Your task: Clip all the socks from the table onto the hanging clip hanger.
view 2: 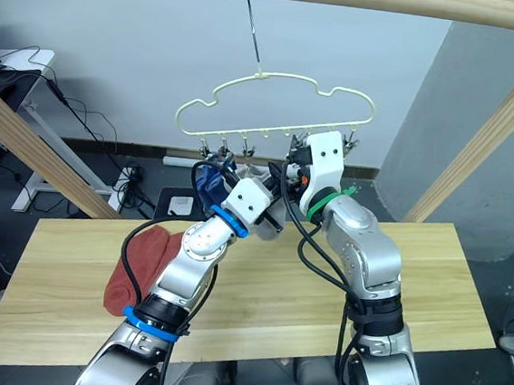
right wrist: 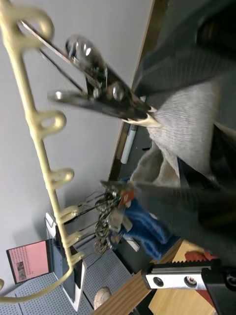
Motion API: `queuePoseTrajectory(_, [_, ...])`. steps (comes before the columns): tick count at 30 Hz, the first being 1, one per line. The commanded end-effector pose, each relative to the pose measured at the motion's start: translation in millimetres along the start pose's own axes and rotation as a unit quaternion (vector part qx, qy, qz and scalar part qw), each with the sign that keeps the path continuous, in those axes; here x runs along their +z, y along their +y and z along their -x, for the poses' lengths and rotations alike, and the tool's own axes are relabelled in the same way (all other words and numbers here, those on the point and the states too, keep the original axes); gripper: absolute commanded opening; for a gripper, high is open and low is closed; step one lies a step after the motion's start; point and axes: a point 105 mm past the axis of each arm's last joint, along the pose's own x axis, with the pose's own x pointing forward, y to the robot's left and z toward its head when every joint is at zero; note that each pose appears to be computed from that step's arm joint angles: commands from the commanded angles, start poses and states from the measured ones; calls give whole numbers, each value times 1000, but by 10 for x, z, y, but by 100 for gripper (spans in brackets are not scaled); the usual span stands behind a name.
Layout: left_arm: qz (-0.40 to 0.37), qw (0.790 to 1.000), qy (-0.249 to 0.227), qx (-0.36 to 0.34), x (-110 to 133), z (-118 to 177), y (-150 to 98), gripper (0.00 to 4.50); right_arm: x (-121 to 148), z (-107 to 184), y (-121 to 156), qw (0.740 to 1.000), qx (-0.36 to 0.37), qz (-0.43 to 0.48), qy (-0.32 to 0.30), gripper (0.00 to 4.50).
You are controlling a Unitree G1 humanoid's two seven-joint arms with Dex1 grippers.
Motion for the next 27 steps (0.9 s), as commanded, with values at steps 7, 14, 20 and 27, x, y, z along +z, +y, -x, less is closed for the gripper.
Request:
queuePoseTrajectory(7, [9, 1000, -3, 1, 16, -10, -3, 0, 229, 132, 57, 999, 17, -4, -38, 287])
queuePoseTrajectory(14, [35, 999, -7, -3, 23, 1, -16, 112, 295, 264, 33, 999, 26, -7, -38, 290])
queuePoseTrajectory(20, [28, 1000, 7, -8, -30, 15, -16, 291, 300, 395, 32, 999, 39, 2, -28, 290])
queuePoseTrajectory(27, [31, 999, 1, -16, 7, 118, 54, 317, 287, 525, 8, 998, 42, 52, -14, 290])
